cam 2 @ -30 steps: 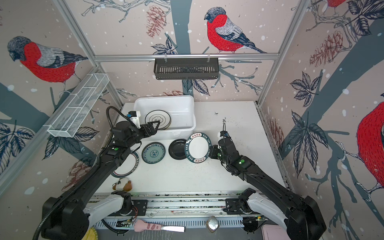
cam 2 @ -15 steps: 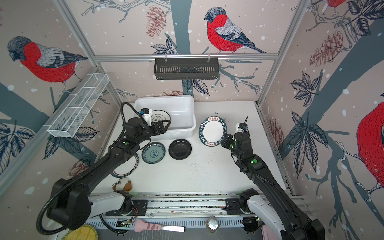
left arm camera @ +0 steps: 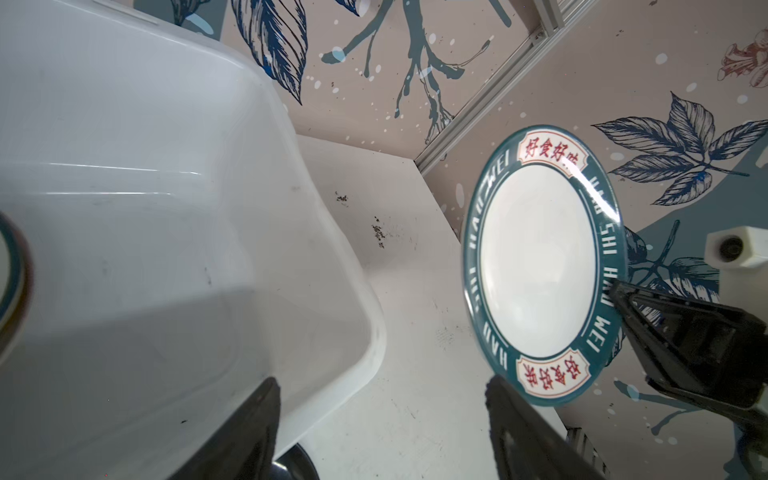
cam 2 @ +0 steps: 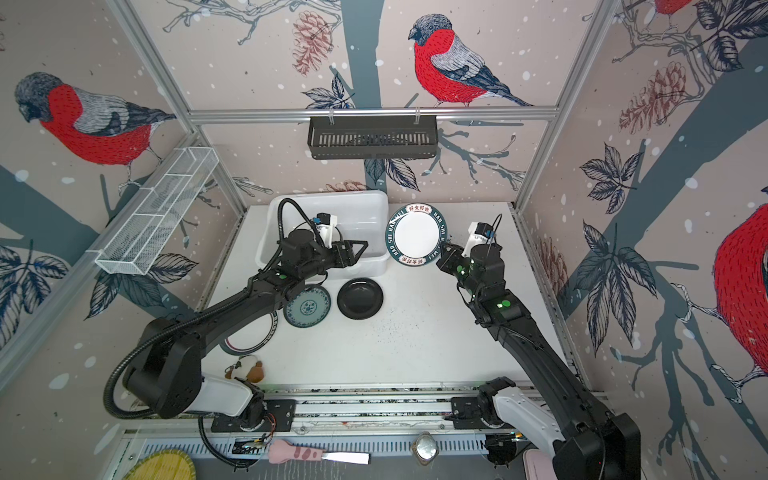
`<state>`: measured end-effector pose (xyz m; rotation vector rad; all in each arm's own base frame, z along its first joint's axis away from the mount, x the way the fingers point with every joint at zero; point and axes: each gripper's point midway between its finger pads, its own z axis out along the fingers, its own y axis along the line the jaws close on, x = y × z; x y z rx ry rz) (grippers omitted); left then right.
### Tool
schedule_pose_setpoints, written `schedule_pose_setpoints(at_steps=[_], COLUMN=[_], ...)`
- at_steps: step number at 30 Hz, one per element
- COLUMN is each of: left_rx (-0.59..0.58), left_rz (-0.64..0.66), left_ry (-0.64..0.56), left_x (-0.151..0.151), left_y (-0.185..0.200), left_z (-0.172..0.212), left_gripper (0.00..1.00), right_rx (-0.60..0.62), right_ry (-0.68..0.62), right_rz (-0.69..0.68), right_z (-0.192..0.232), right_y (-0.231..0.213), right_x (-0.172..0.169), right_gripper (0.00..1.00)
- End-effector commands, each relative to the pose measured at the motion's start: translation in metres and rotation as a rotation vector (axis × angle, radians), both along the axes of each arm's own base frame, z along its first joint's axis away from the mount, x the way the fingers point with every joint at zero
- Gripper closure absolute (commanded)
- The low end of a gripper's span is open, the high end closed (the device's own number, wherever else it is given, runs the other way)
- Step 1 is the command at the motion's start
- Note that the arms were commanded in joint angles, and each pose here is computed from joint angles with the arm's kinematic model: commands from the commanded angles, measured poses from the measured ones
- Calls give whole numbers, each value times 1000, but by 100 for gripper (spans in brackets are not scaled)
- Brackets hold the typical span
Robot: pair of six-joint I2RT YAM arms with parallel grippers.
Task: Place the plates into the plastic bin on the countertop
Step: 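Grasp the green-rimmed plate's rim with the left gripper while the right gripper holds it, then move the green-rimmed plate over the bin with the left gripper while the right gripper withdraws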
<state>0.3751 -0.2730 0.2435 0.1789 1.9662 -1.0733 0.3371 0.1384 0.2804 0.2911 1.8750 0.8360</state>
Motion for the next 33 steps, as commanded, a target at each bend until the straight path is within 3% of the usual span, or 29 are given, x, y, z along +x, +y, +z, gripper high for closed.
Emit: schedule_pose_setpoints(at_steps=[1, 13, 19, 26, 33], left_rx=[-58, -136, -182, -190, -161], left_rz=[-29, -78, -111, -145, -116], left_ry=[-56, -4, -34, -18, -28], left_x=[6, 13, 16, 14, 16], left_y=[-13, -31, -39, -46, -40], left_z=[21, 8, 23, 23, 25], left_gripper=[27, 44, 55, 98, 100], right_rx=[115, 160, 156, 153, 132], right_ry=[-82, -99, -97, -67, -53], right_rz=[106, 177, 202, 230, 238], right_z=[27, 30, 27, 15, 8], right_y=[22, 42, 49, 58, 60], right_x=[1, -3, -3, 2, 3], right_gripper=[100, 100, 100, 100, 98])
